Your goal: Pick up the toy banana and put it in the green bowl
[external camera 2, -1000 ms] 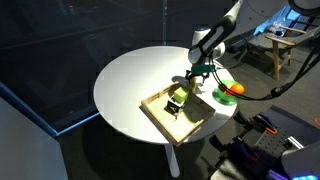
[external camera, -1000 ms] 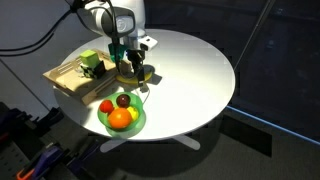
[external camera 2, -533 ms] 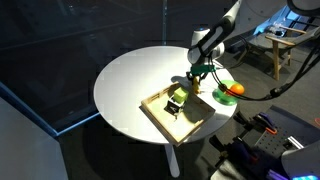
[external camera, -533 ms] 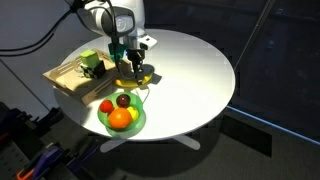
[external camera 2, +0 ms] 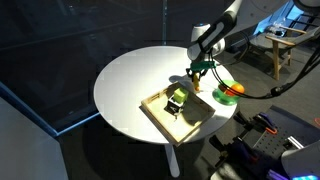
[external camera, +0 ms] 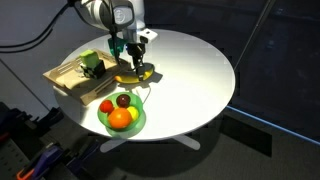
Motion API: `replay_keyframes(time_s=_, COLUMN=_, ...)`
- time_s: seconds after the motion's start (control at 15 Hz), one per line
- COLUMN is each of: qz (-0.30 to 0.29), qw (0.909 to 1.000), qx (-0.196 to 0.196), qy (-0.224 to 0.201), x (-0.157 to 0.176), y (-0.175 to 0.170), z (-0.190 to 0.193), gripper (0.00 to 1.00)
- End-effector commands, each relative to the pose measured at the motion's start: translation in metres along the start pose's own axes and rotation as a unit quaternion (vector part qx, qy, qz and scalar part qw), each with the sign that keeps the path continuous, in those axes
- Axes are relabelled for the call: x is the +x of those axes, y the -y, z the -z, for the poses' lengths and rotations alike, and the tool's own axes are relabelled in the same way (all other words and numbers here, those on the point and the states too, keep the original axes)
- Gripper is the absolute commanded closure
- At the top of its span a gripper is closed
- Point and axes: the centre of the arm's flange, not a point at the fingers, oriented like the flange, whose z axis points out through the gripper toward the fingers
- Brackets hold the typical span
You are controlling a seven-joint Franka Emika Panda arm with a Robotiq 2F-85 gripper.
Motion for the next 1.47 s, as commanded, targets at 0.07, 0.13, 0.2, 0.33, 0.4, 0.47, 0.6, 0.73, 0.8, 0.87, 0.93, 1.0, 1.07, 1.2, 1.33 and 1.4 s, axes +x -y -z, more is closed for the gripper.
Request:
replay_keyframes(time_s=0.07, qz=-0.005, qw=1.0000, qx=-0.005, qy=0.003, x=-0.007, y=-0.013, z=0.033, gripper=0.81)
replay_keyframes(time_s=0.13, qz=-0.005, qw=1.0000, qx=-0.004, qy=0.002, x=-0.008, y=-0.015, z=0.037, gripper=0.81)
replay_keyframes(time_s=0.2, qz=-0.003, qw=1.0000, qx=-0.003, qy=0.002, x=-0.010, y=-0.018, z=0.043, gripper=0.81)
replay_keyframes(time_s=0.33, qz=-0.001, qw=1.0000, qx=0.001, qy=-0.001, x=-0.014, y=-0.025, z=0.053, gripper=0.81)
replay_keyframes(time_s=0.4, qz=-0.001, qw=1.0000, qx=0.002, qy=-0.004, x=-0.016, y=-0.029, z=0.057, gripper=0.81)
replay_keyframes(time_s=0.47, qz=-0.001, qw=1.0000, qx=0.003, qy=-0.004, x=-0.019, y=-0.034, z=0.061, gripper=0.81)
replay_keyframes(time_s=0.6, qz=-0.001, qw=1.0000, qx=0.008, qy=-0.005, x=-0.024, y=-0.044, z=0.068, gripper=0.81)
replay_keyframes(time_s=0.73, qz=0.001, qw=0.9999, qx=0.014, qy=-0.003, x=-0.030, y=-0.054, z=0.074, gripper=0.81)
replay_keyframes(time_s=0.8, qz=0.002, qw=0.9999, qx=0.017, qy=-0.002, x=-0.033, y=-0.058, z=0.076, gripper=0.81)
replay_keyframes(time_s=0.87, qz=0.005, qw=0.9998, qx=0.021, qy=0.001, x=-0.036, y=-0.064, z=0.078, gripper=0.81)
replay_keyframes(time_s=0.93, qz=0.005, qw=0.9997, qx=0.023, qy=0.001, x=-0.038, y=-0.069, z=0.080, gripper=0.81)
replay_keyframes(time_s=1.0, qz=0.007, qw=0.9997, qx=0.025, qy=0.003, x=-0.041, y=-0.075, z=0.083, gripper=0.81)
replay_keyframes(time_s=1.07, qz=0.007, qw=0.9996, qx=0.027, qy=0.003, x=-0.043, y=-0.081, z=0.085, gripper=0.81)
replay_keyframes(time_s=1.2, qz=0.005, qw=0.9995, qx=0.031, qy=0.007, x=-0.047, y=-0.092, z=0.087, gripper=0.81)
replay_keyframes(time_s=1.33, qz=0.001, qw=0.9993, qx=0.034, qy=0.015, x=-0.050, y=-0.103, z=0.087, gripper=0.81)
replay_keyframes(time_s=1.4, qz=0.000, qw=0.9993, qx=0.034, qy=0.017, x=-0.051, y=-0.108, z=0.088, gripper=0.81)
